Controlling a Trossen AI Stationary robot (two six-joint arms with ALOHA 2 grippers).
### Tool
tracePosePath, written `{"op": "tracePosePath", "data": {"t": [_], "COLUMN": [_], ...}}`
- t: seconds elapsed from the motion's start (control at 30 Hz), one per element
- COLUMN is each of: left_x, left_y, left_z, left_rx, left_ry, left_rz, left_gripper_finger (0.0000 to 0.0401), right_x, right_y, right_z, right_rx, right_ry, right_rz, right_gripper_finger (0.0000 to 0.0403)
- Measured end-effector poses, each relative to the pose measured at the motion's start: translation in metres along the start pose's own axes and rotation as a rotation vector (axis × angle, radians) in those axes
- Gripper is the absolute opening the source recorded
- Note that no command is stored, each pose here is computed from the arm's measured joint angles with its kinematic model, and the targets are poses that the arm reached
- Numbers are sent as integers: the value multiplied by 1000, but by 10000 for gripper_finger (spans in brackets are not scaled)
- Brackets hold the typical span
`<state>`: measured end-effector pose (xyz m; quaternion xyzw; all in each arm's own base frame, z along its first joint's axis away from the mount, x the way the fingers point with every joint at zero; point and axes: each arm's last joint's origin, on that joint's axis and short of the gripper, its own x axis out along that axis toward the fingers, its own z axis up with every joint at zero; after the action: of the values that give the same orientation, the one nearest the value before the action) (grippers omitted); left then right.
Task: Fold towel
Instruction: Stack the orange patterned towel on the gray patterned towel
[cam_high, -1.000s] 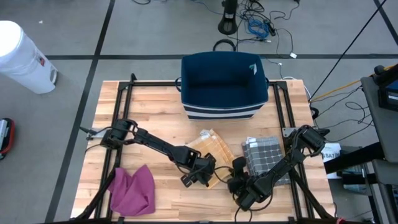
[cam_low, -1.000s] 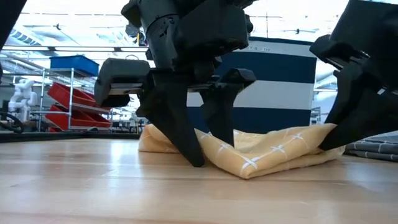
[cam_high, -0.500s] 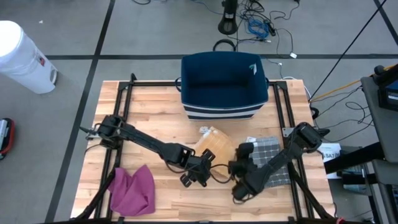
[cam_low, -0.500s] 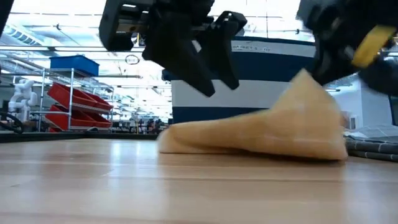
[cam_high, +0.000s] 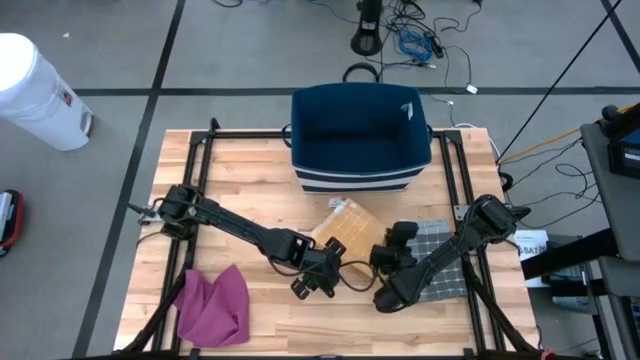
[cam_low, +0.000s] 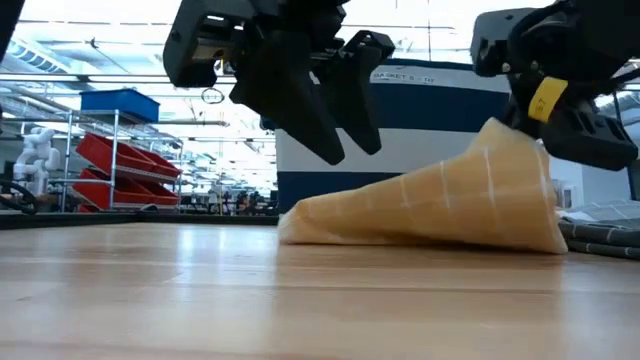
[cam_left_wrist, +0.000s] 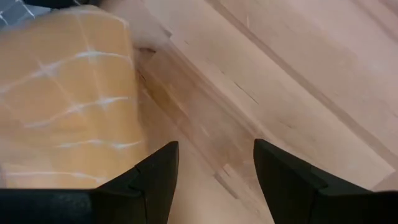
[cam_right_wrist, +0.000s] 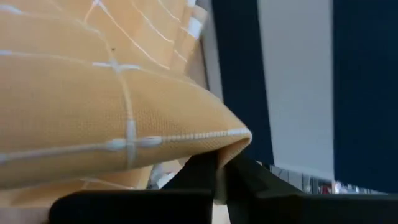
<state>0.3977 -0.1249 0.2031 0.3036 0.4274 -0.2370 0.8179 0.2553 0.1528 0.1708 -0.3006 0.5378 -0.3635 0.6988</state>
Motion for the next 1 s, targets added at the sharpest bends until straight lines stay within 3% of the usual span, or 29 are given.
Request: {"op": "tracePosePath", "data": {"t": [0.17, 0.4, 0.53, 0.7, 1.0], "left_x": [1, 1, 1, 1, 5], "left_y": [0, -1, -2, -2, 7], "left_z": [0, 1, 2, 2, 0], "left_rx": [-1, -15, -16, -17, -34], "left_ry": [-3, -8, -20, -21, -66], "left_rz": [1, -7, -24, -25, -24], "left_gripper_finger": [213, 213, 213, 213, 213], "right_x": [7, 16, 15, 7, -31], "right_y": [-1, 3, -1, 2, 8], "right_z": [-4, -20, -26, -30, -30], "right_rx": [27, 46, 87, 139, 199], "right_ry": [49, 181, 235, 242, 159], "right_rz": [-8, 3, -31, -16, 77], "right_gripper_finger": [53, 183, 233, 239, 199]}}
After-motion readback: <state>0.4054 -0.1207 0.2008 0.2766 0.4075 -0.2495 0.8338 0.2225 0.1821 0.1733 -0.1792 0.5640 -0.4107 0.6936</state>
